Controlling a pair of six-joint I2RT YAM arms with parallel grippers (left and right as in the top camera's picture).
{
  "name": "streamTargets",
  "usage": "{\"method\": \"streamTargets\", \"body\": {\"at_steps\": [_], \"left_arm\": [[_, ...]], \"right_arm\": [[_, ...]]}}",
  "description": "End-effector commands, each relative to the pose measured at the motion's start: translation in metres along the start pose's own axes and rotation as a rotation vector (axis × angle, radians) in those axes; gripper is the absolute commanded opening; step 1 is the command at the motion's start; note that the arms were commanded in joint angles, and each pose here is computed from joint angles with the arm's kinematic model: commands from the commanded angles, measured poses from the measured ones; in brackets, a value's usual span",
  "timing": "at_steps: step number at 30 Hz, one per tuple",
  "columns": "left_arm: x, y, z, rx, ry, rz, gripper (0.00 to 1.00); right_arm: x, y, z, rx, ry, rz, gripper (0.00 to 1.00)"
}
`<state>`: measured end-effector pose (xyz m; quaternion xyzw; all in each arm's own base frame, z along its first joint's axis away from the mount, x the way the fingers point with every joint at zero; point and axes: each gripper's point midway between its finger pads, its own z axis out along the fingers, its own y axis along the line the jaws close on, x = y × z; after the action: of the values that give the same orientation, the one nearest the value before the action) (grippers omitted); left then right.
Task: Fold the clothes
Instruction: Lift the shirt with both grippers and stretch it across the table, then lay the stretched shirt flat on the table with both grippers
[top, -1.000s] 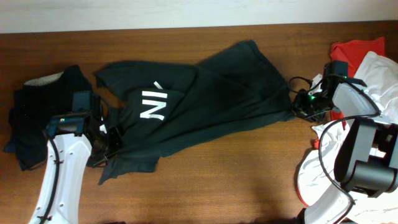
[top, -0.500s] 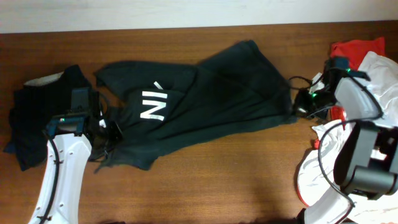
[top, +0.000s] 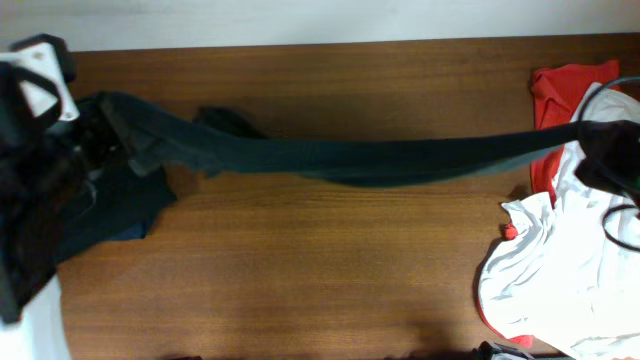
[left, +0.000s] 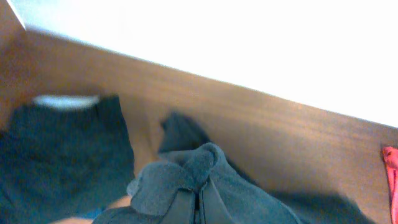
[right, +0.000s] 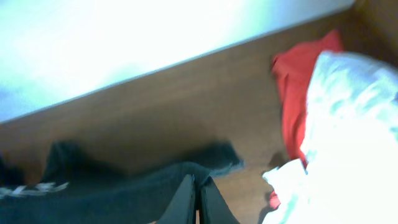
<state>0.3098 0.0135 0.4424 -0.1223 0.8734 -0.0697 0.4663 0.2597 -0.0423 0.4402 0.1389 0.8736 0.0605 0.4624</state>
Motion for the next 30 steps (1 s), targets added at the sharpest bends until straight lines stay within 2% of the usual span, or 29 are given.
{"method": "streamTargets", "body": {"at_steps": [1, 2, 4, 5, 8, 10, 12, 13, 15, 17, 19, 20, 22, 24, 25, 26, 28, 30], "left_arm": [[-0.031, -0.003, -0.074, -0.009, -0.227, 0.061, 0.0], [-0.038, -0.002, -0.091, -0.02, -0.293, 0.061, 0.0], [-0.043, -0.004, -0.099, -0.011, -0.329, 0.063, 0.0], [-0.044, -0.004, -0.095, -0.011, -0.32, 0.063, 0.0], [-0.044, -0.004, -0.044, -0.009, -0.208, 0.06, 0.0], [-0.041, -0.005, 0.006, 0.005, -0.104, 0.056, 0.0], [-0.037, -0.003, 0.085, 0.007, 0.016, 0.05, 0.0], [-0.036, -0.001, 0.11, 0.004, 0.037, 0.049, 0.0], [-0.045, 0.0, 0.175, 0.01, 0.028, 0.052, 0.0], [-0.078, -0.007, 0.221, 0.054, -0.106, 0.064, 0.0], [-0.126, -0.018, 0.213, 0.096, -0.306, 0.082, 0.0], [-0.157, -0.022, 0.191, 0.112, -0.421, 0.086, 0.0], [-0.215, -0.021, 0.122, 0.119, -0.635, 0.096, 0.0], [-0.246, -0.013, 0.055, 0.106, -0.758, 0.104, 0.0], [-0.234, -0.015, 0.041, 0.152, -0.691, 0.122, 0.0], [-0.209, -0.019, 0.05, 0.194, -0.566, 0.118, 0.0], [-0.137, -0.014, 0.09, 0.209, -0.232, 0.057, 0.0], [-0.042, -0.009, 0.14, 0.185, 0.162, 0.082, 0.0]], "right_arm": [[-0.034, -0.001, -0.05, 0.075, -0.192, -0.043, 0.04], [-0.044, 0.003, -0.061, 0.068, -0.243, -0.052, 0.04], [-0.054, 0.004, -0.062, 0.064, -0.275, -0.058, 0.04], [-0.056, 0.002, -0.054, 0.066, -0.257, -0.054, 0.04], [-0.056, -0.004, -0.006, 0.051, -0.139, -0.035, 0.04], [-0.054, -0.009, 0.036, 0.03, -0.043, -0.016, 0.04], [-0.051, -0.024, 0.094, 0.042, 0.063, 0.008, 0.04], [-0.051, -0.029, 0.119, 0.044, 0.093, 0.015, 0.04], [-0.059, -0.027, 0.177, -0.022, 0.108, 0.012, 0.04], [-0.089, -0.006, 0.219, -0.154, 0.009, 0.003, 0.04], [-0.131, 0.001, 0.208, -0.184, -0.152, 0.065, 0.04], [-0.158, 0.005, 0.185, -0.198, -0.257, 0.062, 0.04], [-0.2, 0.006, 0.125, -0.181, -0.424, 0.032, 0.04], [-0.206, -0.007, 0.089, -0.114, -0.456, 0.049, 0.04], [-0.188, -0.017, 0.093, -0.064, -0.383, 0.059, 0.04], [-0.167, -0.023, 0.102, -0.039, -0.294, 0.056, 0.04], [-0.12, -0.033, 0.13, 0.003, -0.083, 0.073, 0.04], [-0.059, -0.061, 0.164, 0.128, 0.179, 0.099, 0.04]]}}
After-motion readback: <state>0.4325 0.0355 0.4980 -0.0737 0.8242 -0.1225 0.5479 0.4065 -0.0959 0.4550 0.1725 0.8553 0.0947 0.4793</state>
